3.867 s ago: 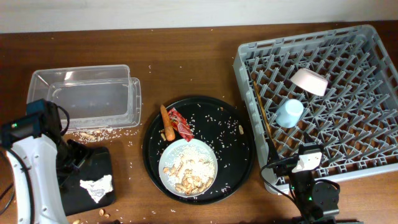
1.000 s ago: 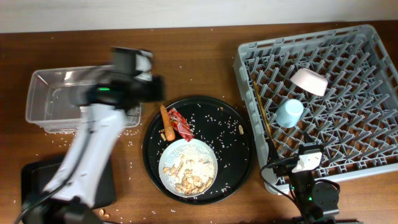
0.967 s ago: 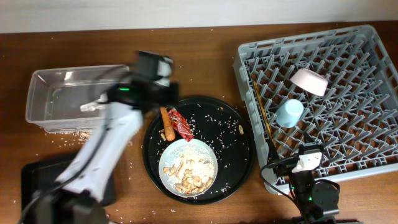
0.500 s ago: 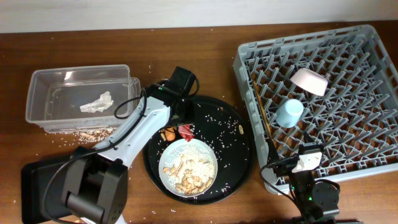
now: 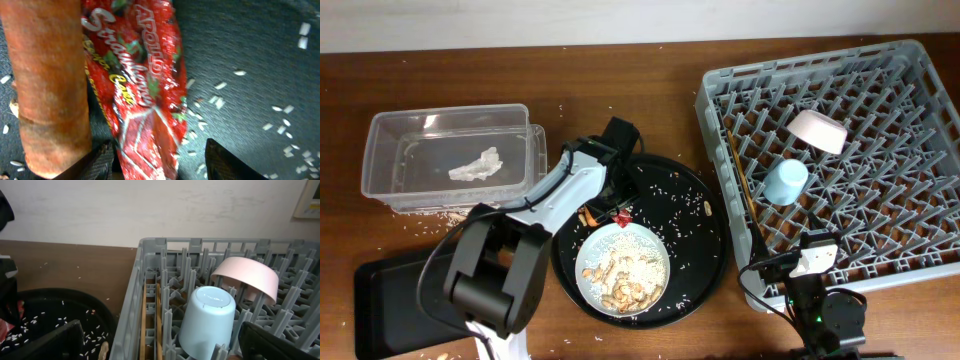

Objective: Sort waste into correct bins and load items into the dishwasher rack
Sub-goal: 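Grasp the red wrapper with the left gripper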

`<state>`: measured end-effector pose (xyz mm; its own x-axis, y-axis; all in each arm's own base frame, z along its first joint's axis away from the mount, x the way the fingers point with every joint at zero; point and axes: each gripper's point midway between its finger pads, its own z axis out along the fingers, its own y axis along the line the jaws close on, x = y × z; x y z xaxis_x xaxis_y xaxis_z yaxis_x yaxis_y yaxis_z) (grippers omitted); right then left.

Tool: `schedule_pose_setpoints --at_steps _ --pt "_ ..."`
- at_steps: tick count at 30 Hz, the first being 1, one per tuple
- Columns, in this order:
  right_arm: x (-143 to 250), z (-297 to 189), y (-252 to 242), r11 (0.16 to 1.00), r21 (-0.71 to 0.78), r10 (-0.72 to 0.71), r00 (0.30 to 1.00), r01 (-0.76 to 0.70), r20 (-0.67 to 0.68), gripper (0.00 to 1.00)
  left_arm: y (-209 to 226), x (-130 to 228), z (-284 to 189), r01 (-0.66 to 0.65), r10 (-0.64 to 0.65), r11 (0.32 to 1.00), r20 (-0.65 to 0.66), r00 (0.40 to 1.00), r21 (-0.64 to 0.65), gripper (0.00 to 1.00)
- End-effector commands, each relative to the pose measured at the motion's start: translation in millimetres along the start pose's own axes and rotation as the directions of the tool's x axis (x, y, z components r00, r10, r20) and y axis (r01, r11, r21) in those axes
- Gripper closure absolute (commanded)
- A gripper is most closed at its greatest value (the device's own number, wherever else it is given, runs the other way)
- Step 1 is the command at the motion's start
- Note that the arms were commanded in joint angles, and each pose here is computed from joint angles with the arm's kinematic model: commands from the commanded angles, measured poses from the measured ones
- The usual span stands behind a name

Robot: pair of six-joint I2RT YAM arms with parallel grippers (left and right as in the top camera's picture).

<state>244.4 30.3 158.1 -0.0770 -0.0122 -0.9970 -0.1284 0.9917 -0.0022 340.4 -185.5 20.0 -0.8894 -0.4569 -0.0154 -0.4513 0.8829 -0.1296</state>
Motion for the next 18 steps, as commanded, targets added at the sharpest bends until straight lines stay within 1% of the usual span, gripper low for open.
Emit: schedule_pose_setpoints --at_steps 1,4,5,7,8,9,12,14,16,17,18 --pt "2 0 -1 1.000 0.002 0.005 1.000 -0.005 0.001 0.02 6 -8 14 0.040 -0.039 0.999 0.030 0.999 -0.037 0.43" --pt "2 0 -1 1.000 0.002 0.005 1.000 -0.005 0.001 0.02 8 -10 27 0.040 -0.039 0.998 0.029 0.999 -0.052 0.50" --pt "2 0 -1 1.000 0.002 0.005 1.000 -0.005 0.001 0.02 9 -9 31 0.041 -0.039 0.997 0.025 0.999 -0.060 0.58" --pt "2 0 -1 1.000 0.002 0.005 1.000 -0.005 0.001 0.02 7 -11 31 0.041 -0.039 0.998 0.031 0.999 -0.052 0.88" --pt "2 0 -1 1.000 0.002 0.005 1.000 -0.005 0.001 0.02 4 -14 28 0.040 -0.038 0.998 0.038 0.999 -0.040 0.98" --pt "2 0 -1 1.000 0.002 0.005 1.000 -0.005 0.001 0.02 2 -18 23 0.039 -0.038 0.999 0.046 0.998 -0.029 1.00" --pt "2 0 -1 1.000 0.002 0.005 1.000 -0.005 0.001 0.02 -12 -36 -4 -0.031 0.028 0.999 0.099 0.995 0.031 1.00" --pt "2 0 -1 1.000 0.002 0.005 1.000 -0.005 0.001 0.02 -18 -50 -36 -0.065 0.054 0.995 0.155 0.987 0.070 1.00" --pt "2 0 -1 1.000 0.002 0.005 1.000 -0.005 0.001 0.02 -21 -61 -73 -0.132 0.108 0.987 0.216 0.970 0.097 1.00" --pt "2 0 -1 1.000 0.002 0.005 1.000 -0.005 0.001 0.02 -17 -70 -96 -0.168 0.139 0.982 0.267 0.954 0.088 0.99" --pt "2 0 -1 1.000 0.002 0.005 1.000 -0.005 0.001 0.02 -8 -79 -118 -0.175 0.146 0.982 0.317 0.937 0.065 1.00"
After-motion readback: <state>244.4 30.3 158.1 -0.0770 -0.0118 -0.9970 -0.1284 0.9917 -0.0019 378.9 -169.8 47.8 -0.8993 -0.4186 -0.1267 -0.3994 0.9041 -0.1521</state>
